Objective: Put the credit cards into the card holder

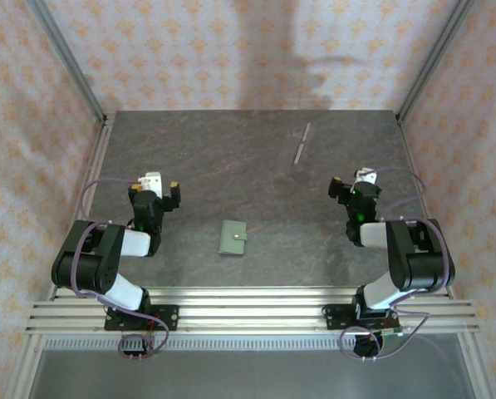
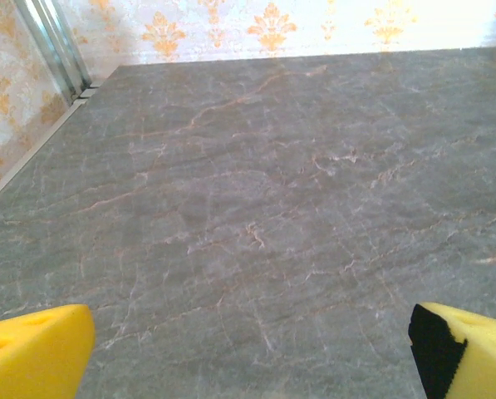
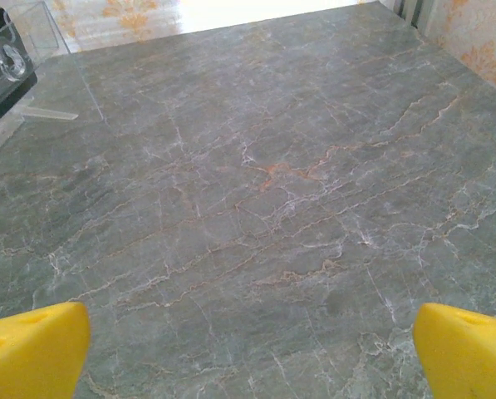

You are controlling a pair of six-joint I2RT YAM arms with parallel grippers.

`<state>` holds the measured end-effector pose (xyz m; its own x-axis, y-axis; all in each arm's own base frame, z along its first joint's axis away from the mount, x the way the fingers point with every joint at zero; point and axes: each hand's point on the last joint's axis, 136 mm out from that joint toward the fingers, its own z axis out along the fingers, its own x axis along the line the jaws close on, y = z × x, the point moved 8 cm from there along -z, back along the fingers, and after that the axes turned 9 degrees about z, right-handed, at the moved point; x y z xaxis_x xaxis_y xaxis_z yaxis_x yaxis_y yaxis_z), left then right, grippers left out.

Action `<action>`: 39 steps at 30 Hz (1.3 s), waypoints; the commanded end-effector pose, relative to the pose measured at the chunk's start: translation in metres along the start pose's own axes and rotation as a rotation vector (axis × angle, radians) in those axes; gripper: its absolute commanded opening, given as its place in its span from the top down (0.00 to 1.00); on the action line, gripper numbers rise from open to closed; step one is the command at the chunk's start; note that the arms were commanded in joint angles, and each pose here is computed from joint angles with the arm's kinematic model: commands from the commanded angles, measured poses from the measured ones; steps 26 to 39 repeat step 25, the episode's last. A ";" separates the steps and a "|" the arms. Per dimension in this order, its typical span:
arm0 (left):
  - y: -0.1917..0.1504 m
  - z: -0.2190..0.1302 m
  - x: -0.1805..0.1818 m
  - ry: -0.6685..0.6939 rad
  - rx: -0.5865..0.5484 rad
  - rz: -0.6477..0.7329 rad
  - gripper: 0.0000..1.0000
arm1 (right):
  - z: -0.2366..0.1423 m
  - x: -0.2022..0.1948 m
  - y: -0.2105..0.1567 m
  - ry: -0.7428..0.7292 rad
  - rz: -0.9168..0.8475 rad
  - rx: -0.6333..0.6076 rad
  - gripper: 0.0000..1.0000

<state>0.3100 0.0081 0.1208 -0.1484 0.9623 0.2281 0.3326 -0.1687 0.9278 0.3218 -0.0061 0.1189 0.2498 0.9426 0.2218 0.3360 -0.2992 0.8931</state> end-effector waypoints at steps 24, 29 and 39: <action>0.005 0.010 0.008 0.021 0.040 -0.043 0.00 | 0.000 -0.003 0.003 -0.025 -0.003 -0.001 0.01; 0.005 0.010 0.008 0.021 0.039 -0.043 0.00 | 0.001 -0.003 0.002 -0.026 -0.004 0.000 0.01; 0.005 0.010 0.008 0.021 0.039 -0.043 0.00 | 0.001 -0.003 0.002 -0.026 -0.004 0.000 0.01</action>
